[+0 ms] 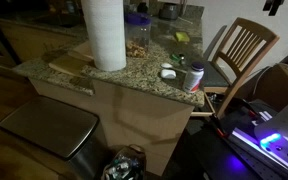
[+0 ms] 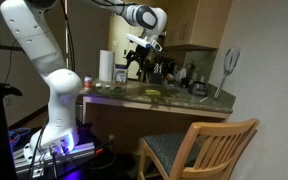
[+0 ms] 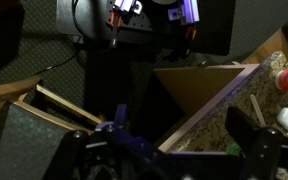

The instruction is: Move the yellow sponge to the right of the clear jar

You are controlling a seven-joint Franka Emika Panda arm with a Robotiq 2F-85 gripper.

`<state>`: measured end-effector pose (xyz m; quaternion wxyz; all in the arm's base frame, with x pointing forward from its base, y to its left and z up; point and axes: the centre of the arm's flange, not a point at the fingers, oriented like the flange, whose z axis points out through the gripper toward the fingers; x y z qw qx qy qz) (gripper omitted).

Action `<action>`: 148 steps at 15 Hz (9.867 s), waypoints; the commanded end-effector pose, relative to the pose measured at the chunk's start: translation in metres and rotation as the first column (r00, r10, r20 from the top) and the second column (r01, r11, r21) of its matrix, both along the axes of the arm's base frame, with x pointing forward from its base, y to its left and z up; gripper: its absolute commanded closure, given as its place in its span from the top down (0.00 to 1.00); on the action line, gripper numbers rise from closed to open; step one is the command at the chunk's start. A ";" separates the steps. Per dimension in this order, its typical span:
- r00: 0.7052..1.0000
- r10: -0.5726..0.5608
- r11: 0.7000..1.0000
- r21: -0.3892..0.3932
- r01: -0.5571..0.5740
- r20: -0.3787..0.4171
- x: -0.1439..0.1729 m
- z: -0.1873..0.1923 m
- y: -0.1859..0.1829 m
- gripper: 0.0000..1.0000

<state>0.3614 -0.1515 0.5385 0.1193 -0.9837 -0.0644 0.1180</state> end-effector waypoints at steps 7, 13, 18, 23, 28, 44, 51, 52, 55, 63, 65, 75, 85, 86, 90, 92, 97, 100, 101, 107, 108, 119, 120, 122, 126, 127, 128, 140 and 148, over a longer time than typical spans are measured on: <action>0.989 -0.095 0.978 -0.175 0.114 0.112 0.008 0.007 -0.012 1.00; 1.000 -0.023 0.998 -0.056 0.024 0.011 0.002 0.004 0.002 1.00; 0.981 -0.135 0.986 -0.077 0.146 0.138 0.031 0.002 -0.002 1.00; 0.868 -0.314 0.939 -0.009 0.344 0.384 0.082 0.042 -0.011 1.00; 0.790 -0.356 0.877 -0.114 0.467 0.500 0.128 0.021 0.030 1.00; 0.825 -0.522 0.846 0.007 0.533 0.216 0.204 -0.132 0.137 1.00; 0.645 -0.608 0.687 -0.101 0.720 0.464 0.234 -0.166 0.189 1.00; 0.627 -0.596 0.664 -0.131 0.736 0.502 0.232 -0.164 0.193 1.00; 0.625 -0.584 0.667 -0.133 0.733 0.518 0.229 -0.165 0.186 1.00; 0.583 -0.605 0.611 -0.154 0.777 0.543 0.248 -0.202 0.142 1.00; 0.554 -0.616 0.610 -0.105 0.785 0.560 0.253 -0.211 0.137 1.00; 0.568 -0.682 0.648 0.021 0.761 0.462 0.267 -0.216 0.135 0.46; 0.645 -0.697 0.714 0.224 0.663 0.312 0.274 -0.219 0.144 0.03; 0.666 -0.687 0.727 0.248 0.640 0.291 0.273 -0.219 0.146 0.02; 0.761 -0.614 0.773 0.356 0.525 0.208 0.271 -0.222 0.154 0.03; 0.811 -0.564 0.789 0.393 0.472 0.157 0.269 -0.223 0.155 0.03; 0.930 -0.368 0.824 0.462 0.328 -0.003 0.196 -0.120 0.162 0.03; 0.971 -0.218 0.832 0.501 0.237 -0.098 0.172 -0.081 0.167 0.03; 0.977 -0.168 0.835 0.508 0.211 -0.129 0.165 -0.071 0.169 0.03; 0.976 -0.049 0.918 0.375 0.128 -0.213 0.137 -0.042 0.148 0.03; 0.977 -0.044 0.926 0.360 0.118 -0.206 0.137 -0.041 0.146 0.03; 0.971 -0.022 0.929 0.354 0.107 -0.236 0.131 -0.039 0.149 0.03; 0.972 -0.053 0.944 0.307 0.124 -0.230 0.131 -0.038 0.148 0.03; 0.984 -0.066 0.967 0.232 0.104 -0.166 0.135 -0.039 0.143 0.03; 0.997 -0.066 0.991 0.117 0.070 -0.039 0.146 -0.040 0.136 0.03; 0.997 -0.075 0.993 0.089 0.074 0.007 0.149 -0.039 0.135 0.03; 0.992 -0.105 0.992 0.075 0.100 0.070 0.154 -0.039 0.134 0.03; 0.963 -0.103 0.988 0.141 0.070 0.250 0.188 -0.040 0.148 0.03; 0.957 0.236 0.951 0.160 -0.263 0.169 0.187 -0.097 0.266 0.03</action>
